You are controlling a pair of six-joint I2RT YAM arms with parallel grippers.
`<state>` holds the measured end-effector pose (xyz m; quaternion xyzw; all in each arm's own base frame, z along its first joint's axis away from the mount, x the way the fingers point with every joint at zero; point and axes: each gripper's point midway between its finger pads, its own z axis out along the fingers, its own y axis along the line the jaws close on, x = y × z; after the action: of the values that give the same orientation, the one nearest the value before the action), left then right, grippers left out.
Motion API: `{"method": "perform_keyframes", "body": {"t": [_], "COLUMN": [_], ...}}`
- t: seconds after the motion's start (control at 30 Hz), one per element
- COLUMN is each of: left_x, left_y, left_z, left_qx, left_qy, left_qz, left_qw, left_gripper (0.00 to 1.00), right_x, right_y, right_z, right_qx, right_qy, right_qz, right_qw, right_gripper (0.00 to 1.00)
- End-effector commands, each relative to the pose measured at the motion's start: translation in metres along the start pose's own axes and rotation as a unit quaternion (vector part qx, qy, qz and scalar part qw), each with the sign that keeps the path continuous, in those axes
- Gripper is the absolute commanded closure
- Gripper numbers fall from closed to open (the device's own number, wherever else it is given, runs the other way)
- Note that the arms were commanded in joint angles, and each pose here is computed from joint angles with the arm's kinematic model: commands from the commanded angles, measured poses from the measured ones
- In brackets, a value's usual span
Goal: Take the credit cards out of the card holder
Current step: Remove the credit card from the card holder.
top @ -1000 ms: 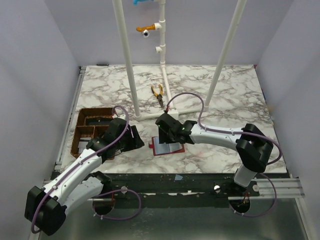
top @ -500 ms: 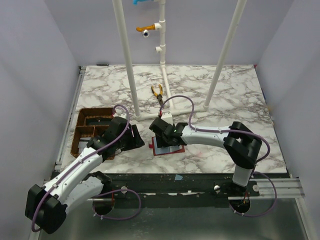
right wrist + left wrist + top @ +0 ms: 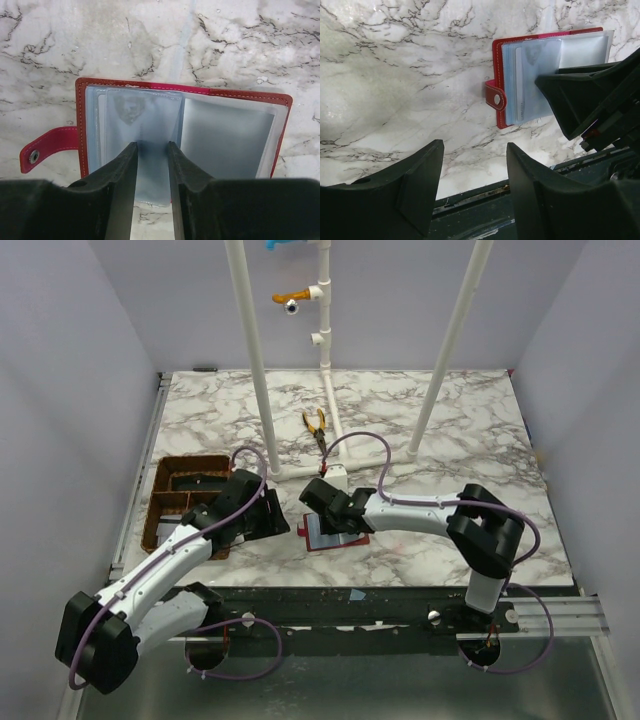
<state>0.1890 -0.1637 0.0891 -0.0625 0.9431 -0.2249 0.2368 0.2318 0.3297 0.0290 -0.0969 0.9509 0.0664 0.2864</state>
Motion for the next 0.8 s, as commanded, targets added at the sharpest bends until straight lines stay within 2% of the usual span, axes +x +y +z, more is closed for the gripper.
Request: {"method": "perform_keyframes", "body": {"t": [0.0, 0.13, 0.23, 0.3, 0.43, 0.47, 0.6, 0.77], "left_x": [-0.011, -0.012, -0.014, -0.014, -0.016, -0.016, -0.018, -0.017], "left_y": [-0.019, -0.024, -0.03, -0.035, -0.047, -0.05, -0.062, -0.073], "left_z": [-0.003, 0.0, 0.001, 0.002, 0.005, 0.006, 0.012, 0.024], "left_qx": [0.029, 0.035, 0.042, 0.046, 0.055, 0.057, 0.068, 0.072], "left_qy": [-0.003, 0.005, 0.009, 0.012, 0.018, 0.019, 0.025, 0.035], "left_qz": [0.016, 0.018, 0.022, 0.025, 0.032, 0.033, 0.036, 0.044], "left_qw": [0.999, 0.999, 0.999, 0.999, 0.998, 0.998, 0.997, 0.996], "left_gripper": [0.46, 0.51, 0.58, 0.66, 0.81, 0.83, 0.88, 0.91], "right_x": [0.028, 0.03, 0.03, 0.03, 0.034, 0.036, 0.039, 0.046], "right_y": [-0.028, -0.031, -0.034, -0.036, -0.034, -0.034, -0.033, -0.034], "right_z": [0.01, 0.01, 0.01, 0.012, 0.015, 0.016, 0.018, 0.02], "right_qx": [0.049, 0.04, 0.025, 0.014, -0.026, -0.033, -0.061, -0.094], "right_qy": [0.02, 0.021, 0.025, 0.031, 0.046, 0.052, 0.067, 0.089], "right_qz": [-0.012, 0.009, 0.028, 0.042, 0.068, 0.074, 0.096, 0.123], "right_qw": [0.999, 0.999, 0.999, 0.999, 0.996, 0.995, 0.991, 0.984], "right_gripper": [0.7, 0.76, 0.8, 0.86, 0.92, 0.95, 0.99, 0.99]}}
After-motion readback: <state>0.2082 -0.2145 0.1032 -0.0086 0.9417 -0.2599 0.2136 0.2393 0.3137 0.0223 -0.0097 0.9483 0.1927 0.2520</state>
